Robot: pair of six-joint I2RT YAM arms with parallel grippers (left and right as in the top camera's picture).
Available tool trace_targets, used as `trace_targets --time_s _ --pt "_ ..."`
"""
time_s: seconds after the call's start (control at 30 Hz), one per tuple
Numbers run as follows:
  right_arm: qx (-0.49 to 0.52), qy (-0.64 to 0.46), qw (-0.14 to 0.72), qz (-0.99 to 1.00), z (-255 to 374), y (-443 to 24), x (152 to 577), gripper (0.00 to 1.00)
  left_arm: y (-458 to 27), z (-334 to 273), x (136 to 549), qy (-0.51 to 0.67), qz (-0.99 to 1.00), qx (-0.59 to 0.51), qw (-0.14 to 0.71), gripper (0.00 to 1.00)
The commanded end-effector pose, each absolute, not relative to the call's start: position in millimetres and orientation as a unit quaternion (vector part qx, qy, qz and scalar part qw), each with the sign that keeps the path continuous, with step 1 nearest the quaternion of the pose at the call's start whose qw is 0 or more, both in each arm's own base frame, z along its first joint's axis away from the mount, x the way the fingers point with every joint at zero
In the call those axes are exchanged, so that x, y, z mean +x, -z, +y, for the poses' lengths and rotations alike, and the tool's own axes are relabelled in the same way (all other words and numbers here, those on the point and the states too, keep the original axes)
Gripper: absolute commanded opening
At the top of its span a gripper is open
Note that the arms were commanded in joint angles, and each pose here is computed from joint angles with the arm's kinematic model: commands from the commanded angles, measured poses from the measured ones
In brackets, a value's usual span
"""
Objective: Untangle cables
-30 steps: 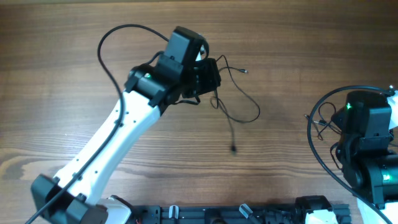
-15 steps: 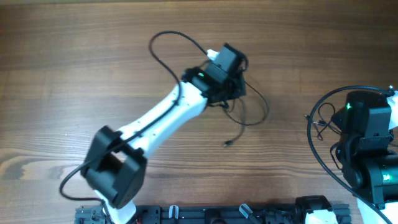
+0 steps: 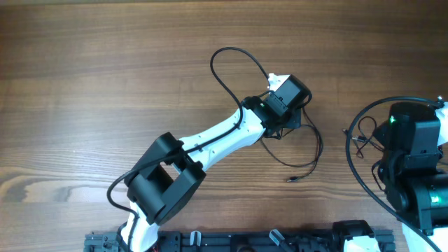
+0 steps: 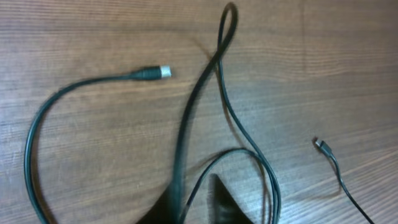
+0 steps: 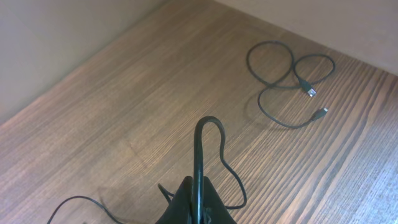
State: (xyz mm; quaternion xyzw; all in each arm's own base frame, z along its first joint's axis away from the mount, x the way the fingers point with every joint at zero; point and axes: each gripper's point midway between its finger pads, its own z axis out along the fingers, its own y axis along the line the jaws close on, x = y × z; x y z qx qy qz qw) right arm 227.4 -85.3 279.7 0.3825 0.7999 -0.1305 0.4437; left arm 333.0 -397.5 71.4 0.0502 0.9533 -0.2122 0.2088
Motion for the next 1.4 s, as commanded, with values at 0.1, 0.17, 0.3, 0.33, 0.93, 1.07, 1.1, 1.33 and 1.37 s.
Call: trace_targets --time_s 0.1,0.17,0.3,0.33,0.93,1.07,1.1,1.33,1.37 --pt "0.392 0.126 0.447 0.794 -86 -280 225 0.05 -71 -391 351 0.192 0.949 0.036 0.249 1.0" --pt "0.392 0.126 0.447 0.794 -86 -280 225 0.05 -67 -375 358 0.162 0.953 0.011 0.257 1.0" --pt "0.392 0.126 0.447 0.794 -86 -280 225 0.06 -57 -340 362 0.136 0.959 -0.114 0.221 1.0" --pt "0.392 0.126 0.447 0.794 -86 -280 225 0.07 -55 -337 362 0.141 0.958 -0.134 0.209 1.0" --pt "0.394 0.137 0.448 0.791 -90 -282 222 0.04 -68 -413 314 0.279 0.936 -0.188 0.101 1.0" --pt "0.395 0.142 0.448 0.789 -91 -282 221 0.04 -73 -429 305 0.3 0.934 -0.172 0.094 1.0" --pt "0.396 0.145 0.449 0.788 -92 -283 221 0.04 -71 -427 304 0.293 0.935 -0.173 0.096 1.0" --pt "0.397 0.145 0.45 0.787 -92 -283 221 0.05 -60 -400 313 0.248 0.944 -0.189 0.102 1.0" --pt "0.397 0.145 0.45 0.787 -92 -283 221 0.05 -62 -403 313 0.258 0.944 -0.179 0.098 1.0"
